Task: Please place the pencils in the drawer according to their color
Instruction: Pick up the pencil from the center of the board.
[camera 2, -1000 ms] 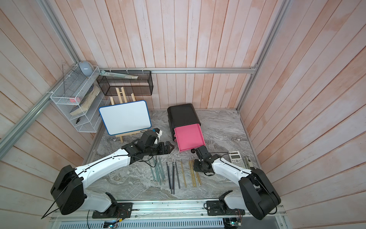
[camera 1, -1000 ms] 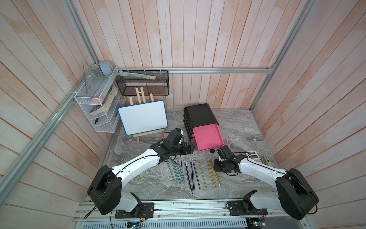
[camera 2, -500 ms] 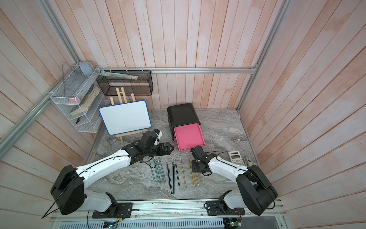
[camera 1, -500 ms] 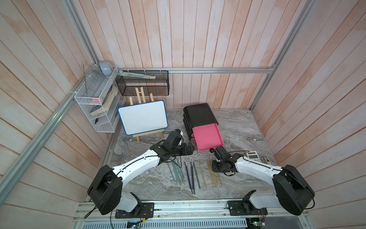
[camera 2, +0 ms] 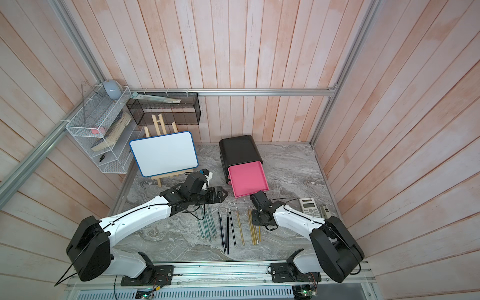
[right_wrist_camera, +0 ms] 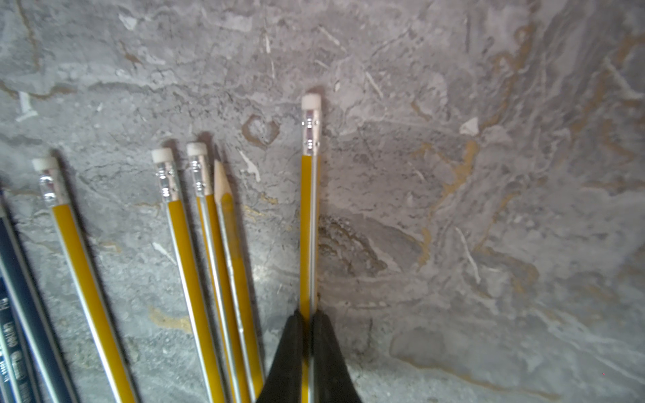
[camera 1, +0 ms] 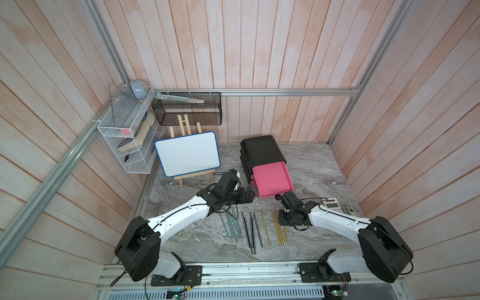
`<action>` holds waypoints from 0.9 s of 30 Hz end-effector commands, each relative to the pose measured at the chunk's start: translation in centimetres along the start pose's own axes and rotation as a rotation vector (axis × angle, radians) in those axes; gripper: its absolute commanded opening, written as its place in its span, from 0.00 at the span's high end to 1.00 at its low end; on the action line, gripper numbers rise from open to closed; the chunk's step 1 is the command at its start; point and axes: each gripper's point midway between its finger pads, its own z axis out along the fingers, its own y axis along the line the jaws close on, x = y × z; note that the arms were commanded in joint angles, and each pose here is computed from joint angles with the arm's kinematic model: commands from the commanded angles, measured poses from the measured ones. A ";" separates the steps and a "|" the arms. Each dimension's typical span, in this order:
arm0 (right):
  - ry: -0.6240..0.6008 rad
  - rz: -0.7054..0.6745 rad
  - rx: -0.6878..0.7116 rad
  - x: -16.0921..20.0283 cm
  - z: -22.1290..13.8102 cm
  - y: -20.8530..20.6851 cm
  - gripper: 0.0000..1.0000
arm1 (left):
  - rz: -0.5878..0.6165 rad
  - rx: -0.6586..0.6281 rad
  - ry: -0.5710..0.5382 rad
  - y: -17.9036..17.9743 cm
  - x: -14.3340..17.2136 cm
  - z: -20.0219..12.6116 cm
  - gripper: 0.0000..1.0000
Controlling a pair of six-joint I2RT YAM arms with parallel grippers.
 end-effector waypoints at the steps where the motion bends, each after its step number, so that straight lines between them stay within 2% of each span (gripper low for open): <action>1: 0.039 0.024 0.011 1.5 -0.8 -0.7 1.00 | 0.005 0.030 -0.009 -0.8 -0.3 -0.3 0.00; 12: -0.043 0.122 -0.093 0.2 -5.2 -0.5 1.00 | 0.022 0.040 -0.018 -2.2 -1.7 -0.4 0.00; 27: -0.074 0.152 -0.318 0.5 -11.8 2.1 1.00 | 0.050 0.062 -0.050 -5.1 -5.4 -0.3 0.00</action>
